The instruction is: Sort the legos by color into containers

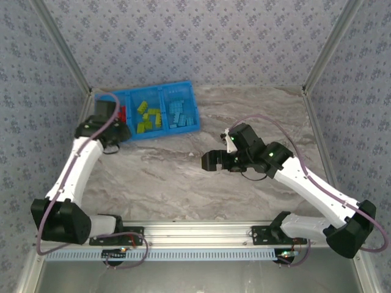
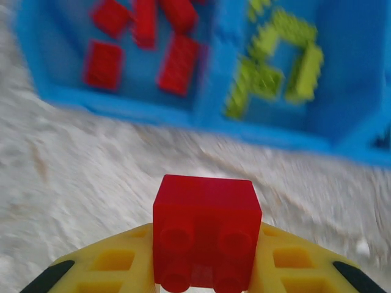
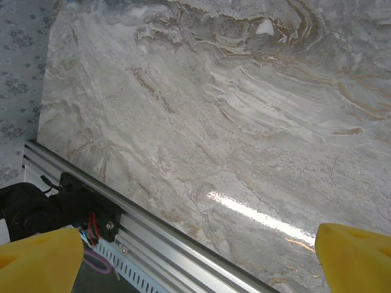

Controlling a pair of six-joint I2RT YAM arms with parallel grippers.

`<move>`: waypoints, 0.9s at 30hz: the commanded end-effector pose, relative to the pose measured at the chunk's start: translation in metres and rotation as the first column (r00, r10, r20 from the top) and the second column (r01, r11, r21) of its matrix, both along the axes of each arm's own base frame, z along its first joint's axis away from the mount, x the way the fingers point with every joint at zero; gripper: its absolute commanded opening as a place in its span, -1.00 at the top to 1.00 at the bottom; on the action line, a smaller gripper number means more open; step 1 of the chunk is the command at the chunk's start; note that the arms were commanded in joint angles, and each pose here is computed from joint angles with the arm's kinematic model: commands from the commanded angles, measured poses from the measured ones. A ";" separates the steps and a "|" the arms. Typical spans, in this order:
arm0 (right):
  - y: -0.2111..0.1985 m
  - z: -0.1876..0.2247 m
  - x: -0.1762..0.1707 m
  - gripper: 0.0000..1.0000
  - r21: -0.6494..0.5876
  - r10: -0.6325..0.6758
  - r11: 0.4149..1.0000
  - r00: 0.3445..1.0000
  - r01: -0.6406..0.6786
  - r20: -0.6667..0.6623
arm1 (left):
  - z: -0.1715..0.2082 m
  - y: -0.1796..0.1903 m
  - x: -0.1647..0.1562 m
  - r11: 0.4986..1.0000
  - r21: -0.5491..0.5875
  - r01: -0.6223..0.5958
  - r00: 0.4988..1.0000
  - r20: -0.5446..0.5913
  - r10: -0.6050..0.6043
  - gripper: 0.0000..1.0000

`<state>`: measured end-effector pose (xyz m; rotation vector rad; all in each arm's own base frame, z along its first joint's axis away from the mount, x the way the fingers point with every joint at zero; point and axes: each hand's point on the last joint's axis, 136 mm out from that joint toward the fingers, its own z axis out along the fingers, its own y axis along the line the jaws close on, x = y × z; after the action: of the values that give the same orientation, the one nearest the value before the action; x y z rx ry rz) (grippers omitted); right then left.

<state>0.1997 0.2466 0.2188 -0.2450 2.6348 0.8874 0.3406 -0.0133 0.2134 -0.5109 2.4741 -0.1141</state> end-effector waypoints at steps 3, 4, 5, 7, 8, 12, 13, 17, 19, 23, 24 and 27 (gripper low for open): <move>0.002 0.006 0.001 -1.00 0.001 0.016 1.000 1.000 -0.016 0.018 | -0.020 0.034 0.028 0.999 -0.031 -0.035 0.987 -0.157 0.030 0.46; 0.001 0.007 0.000 -1.00 0.001 0.016 1.000 1.000 -0.016 0.022 | -0.026 0.040 0.038 0.999 -0.029 -0.045 0.983 -0.178 0.039 0.46; 0.000 0.008 0.001 -1.00 -0.003 0.012 1.000 1.000 -0.012 0.022 | -0.029 0.044 0.047 0.998 -0.026 -0.055 0.981 -0.188 0.049 0.46; -0.004 0.011 0.000 -1.00 -0.014 0.004 1.000 1.000 -0.003 0.026 | -0.040 0.055 0.067 0.997 -0.014 -0.081 0.974 -0.215 0.076 0.46; -0.006 0.013 -0.001 -1.00 -0.018 0.000 1.000 1.000 0.000 0.029 | -0.045 0.060 0.075 0.995 -0.011 -0.095 0.970 -0.227 0.090 0.46; -0.019 0.018 -0.005 -1.00 -0.040 -0.027 0.999 0.998 0.029 0.051 | -0.058 0.080 0.105 0.990 0.003 -0.143 0.955 -0.263 0.139 0.40; -0.023 0.018 -0.005 -1.00 -0.045 -0.035 0.998 0.998 0.037 0.056 | -0.057 0.081 0.115 0.991 -0.004 -0.135 0.960 -0.250 0.129 0.37; -0.030 0.018 -0.005 -1.00 -0.037 -0.069 0.997 0.997 0.071 0.044 | -0.048 0.091 0.145 0.993 0.034 -0.113 0.970 -0.213 0.118 0.22; -0.029 0.019 -0.002 -1.00 -0.036 -0.073 0.997 0.997 0.074 0.036 | -0.046 0.098 0.155 0.992 0.030 -0.126 0.971 -0.201 0.129 0.06; -0.023 0.033 0.006 -1.00 -0.039 -0.060 0.997 0.997 0.062 0.042 | -0.030 0.104 0.161 0.986 0.000 -0.165 0.974 -0.159 0.162 -0.20; -0.022 0.034 0.007 -1.00 -0.042 -0.059 0.997 0.997 0.061 0.039 | -0.022 0.103 0.160 0.986 -0.005 -0.165 0.976 -0.144 0.162 -0.20; -0.023 0.035 0.013 -1.00 -0.063 -0.044 0.997 0.997 0.048 0.066 | 0.009 0.095 0.150 0.989 -0.005 -0.149 0.985 -0.086 0.148 -0.20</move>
<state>0.2104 0.2294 0.2484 -0.1930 2.6054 0.8137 0.5070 0.0895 0.1841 -0.7308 2.5505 -0.0234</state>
